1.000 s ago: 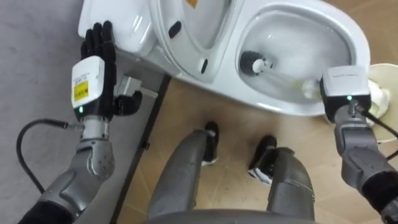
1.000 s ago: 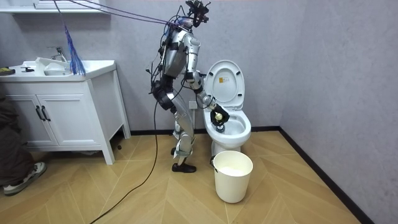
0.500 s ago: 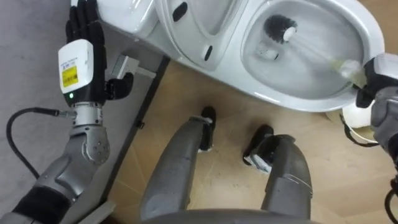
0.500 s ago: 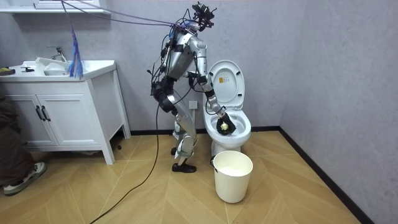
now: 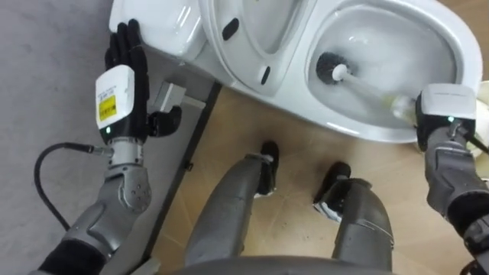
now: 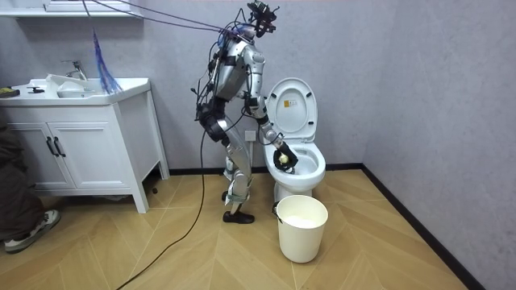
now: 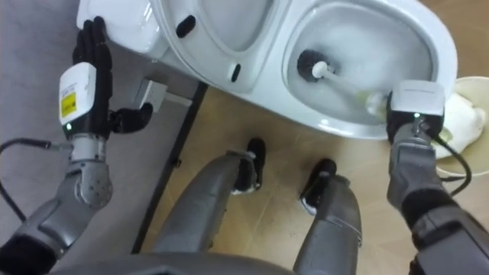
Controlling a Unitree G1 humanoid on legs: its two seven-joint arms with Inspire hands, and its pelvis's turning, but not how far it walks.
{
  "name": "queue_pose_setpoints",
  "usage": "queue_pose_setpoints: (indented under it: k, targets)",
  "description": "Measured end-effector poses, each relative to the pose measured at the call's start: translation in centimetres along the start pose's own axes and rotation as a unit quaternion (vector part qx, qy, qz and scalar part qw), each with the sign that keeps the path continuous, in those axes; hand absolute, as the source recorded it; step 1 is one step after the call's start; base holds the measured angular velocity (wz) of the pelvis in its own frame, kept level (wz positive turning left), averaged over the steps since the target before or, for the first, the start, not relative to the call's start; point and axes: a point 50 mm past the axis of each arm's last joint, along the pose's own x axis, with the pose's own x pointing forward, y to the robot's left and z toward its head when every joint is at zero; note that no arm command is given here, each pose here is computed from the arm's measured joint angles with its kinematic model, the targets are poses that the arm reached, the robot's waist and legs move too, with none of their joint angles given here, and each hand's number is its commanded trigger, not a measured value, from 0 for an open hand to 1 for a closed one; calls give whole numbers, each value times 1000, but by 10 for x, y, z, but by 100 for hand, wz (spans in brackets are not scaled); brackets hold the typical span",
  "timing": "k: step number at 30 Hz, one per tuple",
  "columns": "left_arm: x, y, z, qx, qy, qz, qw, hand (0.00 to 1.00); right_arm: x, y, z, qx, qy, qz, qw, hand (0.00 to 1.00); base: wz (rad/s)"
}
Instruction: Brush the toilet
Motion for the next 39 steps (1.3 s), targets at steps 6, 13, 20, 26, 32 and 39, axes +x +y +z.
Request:
queue_pose_setpoints:
  k: [6, 13, 20, 26, 32, 39]
  targets:
    - [0, -2, -2, -11, 12, -5, 1000, 0, 1, 6, -8, -5, 15, 17, 1000, 100, 0]
    - [2, -2, -3, -13, 9, -15, 1000, 0, 4, 22, -22, 63, 33, 56, 996, 100, 11]
    - [0, -12, -19, 5, 34, -61, 998, 0, -3, 36, -8, 78, 6, 98, 992, 100, 0]
    - [-27, -24, -47, 10, 110, -122, 986, 0, -40, 83, -3, 94, -5, 165, 982, 100, -3]
    - [-98, -30, -104, 44, 277, -214, 936, 0, -87, 128, -8, 129, 20, 244, 961, 100, -3]
    - [-147, -32, -119, 17, 379, -229, 897, 0, -126, 155, -14, 177, 47, 308, 934, 100, 1]
